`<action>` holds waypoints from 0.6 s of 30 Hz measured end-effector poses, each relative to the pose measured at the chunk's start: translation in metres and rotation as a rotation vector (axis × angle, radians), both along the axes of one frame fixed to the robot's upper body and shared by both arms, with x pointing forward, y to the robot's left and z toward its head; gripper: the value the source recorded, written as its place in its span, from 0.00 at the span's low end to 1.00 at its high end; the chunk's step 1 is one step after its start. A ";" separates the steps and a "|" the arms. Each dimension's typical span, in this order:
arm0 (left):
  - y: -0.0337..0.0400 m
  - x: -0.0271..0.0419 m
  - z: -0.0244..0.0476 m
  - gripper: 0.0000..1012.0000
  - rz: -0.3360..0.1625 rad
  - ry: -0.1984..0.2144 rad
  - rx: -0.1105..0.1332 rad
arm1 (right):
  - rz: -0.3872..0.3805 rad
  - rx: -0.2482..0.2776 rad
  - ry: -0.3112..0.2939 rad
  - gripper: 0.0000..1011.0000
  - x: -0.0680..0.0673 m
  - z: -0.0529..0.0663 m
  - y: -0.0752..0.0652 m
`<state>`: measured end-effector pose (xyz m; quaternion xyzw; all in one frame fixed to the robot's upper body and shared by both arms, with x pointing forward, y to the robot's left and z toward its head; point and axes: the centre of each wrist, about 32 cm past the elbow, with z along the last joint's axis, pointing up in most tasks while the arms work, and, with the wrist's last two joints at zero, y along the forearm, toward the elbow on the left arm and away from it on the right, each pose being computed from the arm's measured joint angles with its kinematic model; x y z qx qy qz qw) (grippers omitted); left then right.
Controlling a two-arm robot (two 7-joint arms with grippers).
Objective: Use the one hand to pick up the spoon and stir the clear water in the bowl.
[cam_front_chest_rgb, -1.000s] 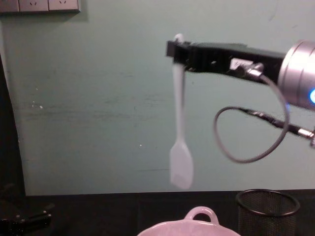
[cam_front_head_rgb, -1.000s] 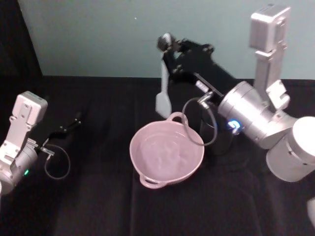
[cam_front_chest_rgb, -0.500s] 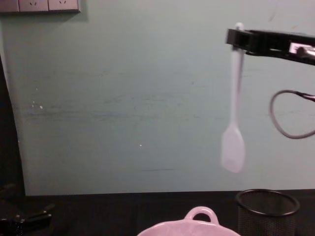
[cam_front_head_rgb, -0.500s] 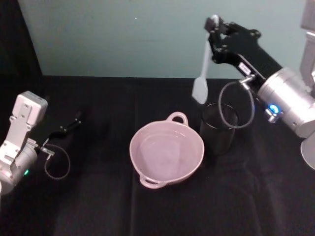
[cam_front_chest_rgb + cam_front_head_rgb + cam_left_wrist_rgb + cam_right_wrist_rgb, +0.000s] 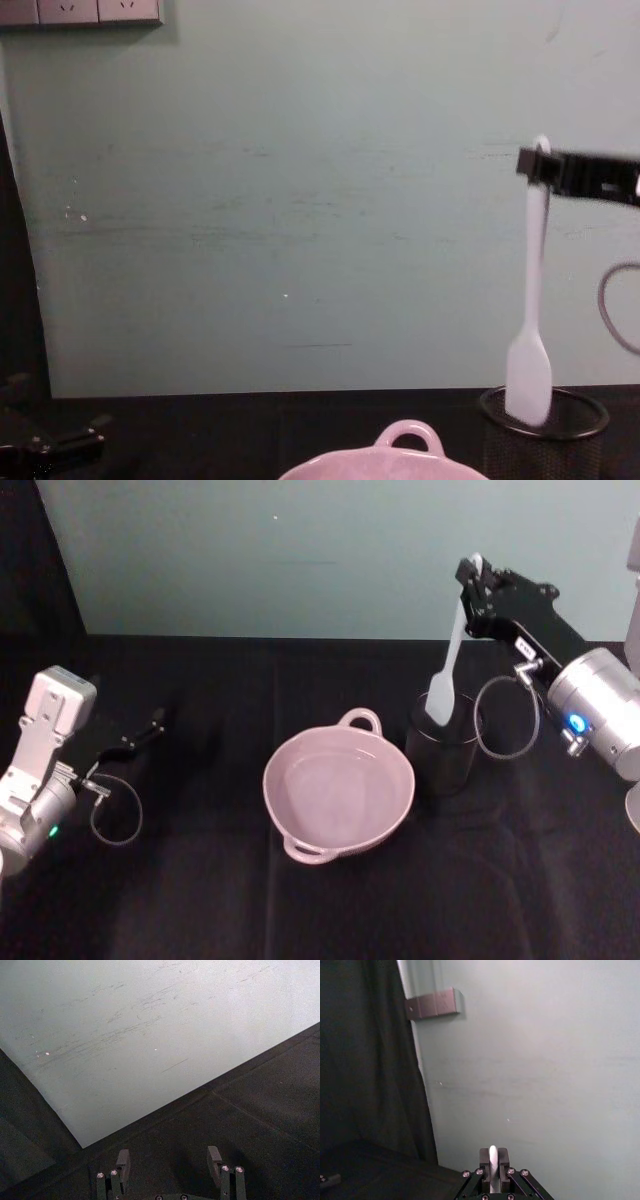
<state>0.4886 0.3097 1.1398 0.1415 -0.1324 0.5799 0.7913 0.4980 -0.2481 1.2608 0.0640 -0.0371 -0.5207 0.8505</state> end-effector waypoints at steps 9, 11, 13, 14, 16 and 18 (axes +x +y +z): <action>0.0000 0.0000 0.0000 1.00 0.000 0.000 0.000 | -0.027 0.036 0.070 0.11 0.003 -0.024 -0.005; 0.0000 0.0000 0.0000 1.00 0.000 0.000 0.000 | -0.031 0.051 0.088 0.11 0.004 -0.030 -0.005; 0.0000 0.0000 0.0000 1.00 0.000 0.000 0.000 | -0.034 0.062 0.099 0.11 0.004 -0.033 -0.006; 0.0000 0.0000 0.0000 1.00 0.000 0.000 0.000 | -0.035 0.067 0.104 0.11 0.004 -0.034 -0.006; 0.0000 0.0000 0.0000 1.00 0.000 0.000 0.000 | -0.038 0.089 0.118 0.11 0.004 -0.038 -0.007; 0.0000 0.0000 0.0000 1.00 0.000 0.000 0.000 | -0.039 0.105 0.129 0.11 0.004 -0.040 -0.007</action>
